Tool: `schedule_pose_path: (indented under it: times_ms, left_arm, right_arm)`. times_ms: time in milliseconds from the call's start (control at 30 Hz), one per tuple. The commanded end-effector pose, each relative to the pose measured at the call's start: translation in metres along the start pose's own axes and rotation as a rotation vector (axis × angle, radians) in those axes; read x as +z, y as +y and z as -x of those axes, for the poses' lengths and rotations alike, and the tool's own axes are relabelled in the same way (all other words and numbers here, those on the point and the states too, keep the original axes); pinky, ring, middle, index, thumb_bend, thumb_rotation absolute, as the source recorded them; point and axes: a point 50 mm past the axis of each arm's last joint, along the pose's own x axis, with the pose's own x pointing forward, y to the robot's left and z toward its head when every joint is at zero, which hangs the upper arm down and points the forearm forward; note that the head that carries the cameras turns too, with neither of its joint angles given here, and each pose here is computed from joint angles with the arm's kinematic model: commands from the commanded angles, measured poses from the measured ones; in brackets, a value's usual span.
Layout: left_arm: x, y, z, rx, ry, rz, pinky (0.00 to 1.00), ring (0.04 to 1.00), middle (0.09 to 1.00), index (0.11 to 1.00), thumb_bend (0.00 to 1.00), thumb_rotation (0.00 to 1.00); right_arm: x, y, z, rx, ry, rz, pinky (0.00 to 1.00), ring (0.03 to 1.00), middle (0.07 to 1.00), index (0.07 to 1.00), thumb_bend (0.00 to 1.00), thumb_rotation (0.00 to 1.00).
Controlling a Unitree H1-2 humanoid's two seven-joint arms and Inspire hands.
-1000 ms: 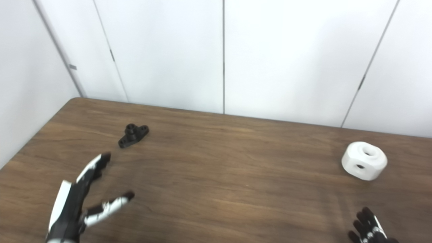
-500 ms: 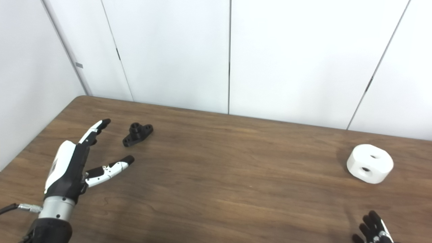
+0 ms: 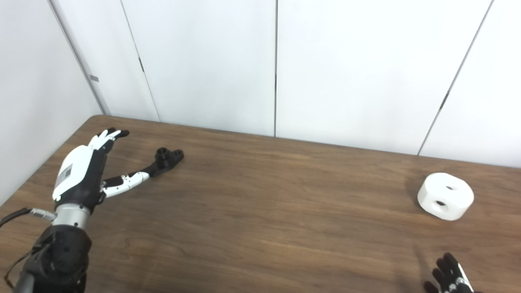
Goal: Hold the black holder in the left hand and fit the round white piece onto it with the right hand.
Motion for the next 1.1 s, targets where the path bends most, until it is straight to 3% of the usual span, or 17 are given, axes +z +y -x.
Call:
schedule_pose_path:
  times_ms: [0, 633, 1067]
  left_arm:
    - [0.006, 0.01, -0.014, 0.07, -0.023, -0.033, 0.99, 1.0, 0.973, 0.875, 0.8, 0.45]
    - [-0.01, -0.03, -0.065, -0.002, 0.073, -0.102, 1.0, 0.993, 0.952, 0.844, 0.83, 0.47]
    - [-0.023, -0.042, -0.092, -0.023, 0.148, -0.119, 0.99, 0.991, 0.958, 0.832, 0.82, 0.46]
  right_arm:
    - [0.006, 0.0, 0.0, 0.012, -0.025, 0.017, 1.0, 1.0, 1.0, 1.0, 0.56, 1.0]
    - [0.007, 0.0, 0.001, 0.01, -0.026, 0.017, 1.0, 1.0, 1.0, 1.0, 0.57, 1.0]
    - [0.007, 0.001, 0.003, -0.001, -0.029, 0.021, 1.0, 1.0, 1.0, 1.0, 0.57, 1.0]
